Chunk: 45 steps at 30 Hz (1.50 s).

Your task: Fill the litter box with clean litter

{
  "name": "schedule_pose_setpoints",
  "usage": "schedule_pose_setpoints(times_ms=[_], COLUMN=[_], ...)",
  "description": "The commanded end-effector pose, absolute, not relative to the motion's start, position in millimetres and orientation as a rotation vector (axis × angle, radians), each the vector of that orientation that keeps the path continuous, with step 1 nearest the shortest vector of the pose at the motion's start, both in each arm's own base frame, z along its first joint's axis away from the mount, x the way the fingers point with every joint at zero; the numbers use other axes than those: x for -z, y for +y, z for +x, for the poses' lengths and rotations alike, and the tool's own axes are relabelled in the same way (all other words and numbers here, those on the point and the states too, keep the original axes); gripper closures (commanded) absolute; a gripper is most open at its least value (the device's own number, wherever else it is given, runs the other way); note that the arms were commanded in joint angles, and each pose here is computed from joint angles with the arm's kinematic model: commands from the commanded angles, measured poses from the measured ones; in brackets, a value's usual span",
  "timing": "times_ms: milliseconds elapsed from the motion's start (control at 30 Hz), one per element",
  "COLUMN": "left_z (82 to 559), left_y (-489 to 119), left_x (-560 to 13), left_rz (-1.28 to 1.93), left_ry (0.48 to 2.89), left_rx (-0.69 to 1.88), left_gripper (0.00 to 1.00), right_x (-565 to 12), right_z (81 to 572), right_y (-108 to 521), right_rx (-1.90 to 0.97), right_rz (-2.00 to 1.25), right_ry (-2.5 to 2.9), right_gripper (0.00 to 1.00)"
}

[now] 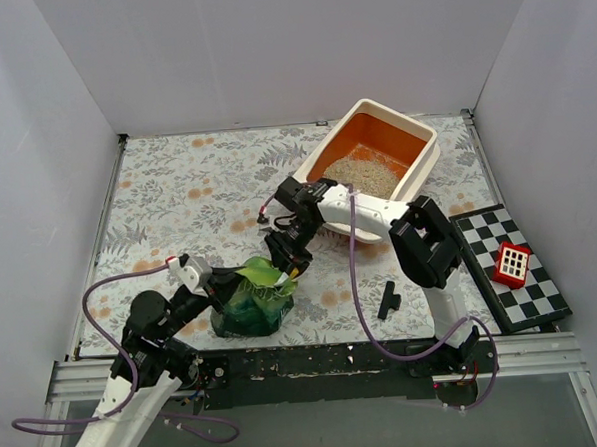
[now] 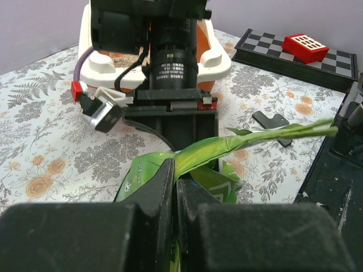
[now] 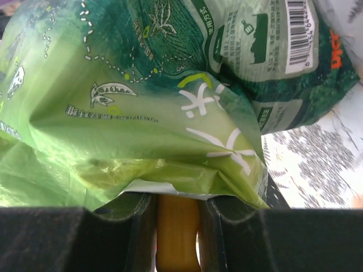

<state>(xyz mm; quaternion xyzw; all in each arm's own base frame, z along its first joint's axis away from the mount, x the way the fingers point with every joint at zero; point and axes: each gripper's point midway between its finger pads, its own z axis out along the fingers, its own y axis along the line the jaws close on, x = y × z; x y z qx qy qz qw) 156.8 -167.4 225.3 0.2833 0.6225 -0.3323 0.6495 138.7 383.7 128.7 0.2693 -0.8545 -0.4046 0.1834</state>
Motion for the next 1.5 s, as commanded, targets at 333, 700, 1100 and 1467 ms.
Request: schedule_pose_setpoints(times_ms=[333, 700, 1100, 1467], left_z=[176, 172, 177, 185], left_y=[-177, -173, -171, -163], left_x=[-236, -238, -229, -224], left_rz=[0.668, 0.627, 0.642, 0.61], left_ry=[1.405, 1.356, 1.39, 1.419], left_rx=[0.73, 0.735, 0.695, 0.639], left_gripper=[1.0, 1.0, 1.0, 1.0], right_x=[-78, -132, -179, -206], right_z=[123, 137, 134, 134], right_y=[459, 467, 442, 422], right_rx=[1.722, 2.201, 2.444, 2.547], right_rz=[0.505, 0.37, 0.374, 0.377], right_ry=[-2.352, -2.239, -2.11, -2.077], right_gripper=[0.99, 0.99, 0.99, 0.99])
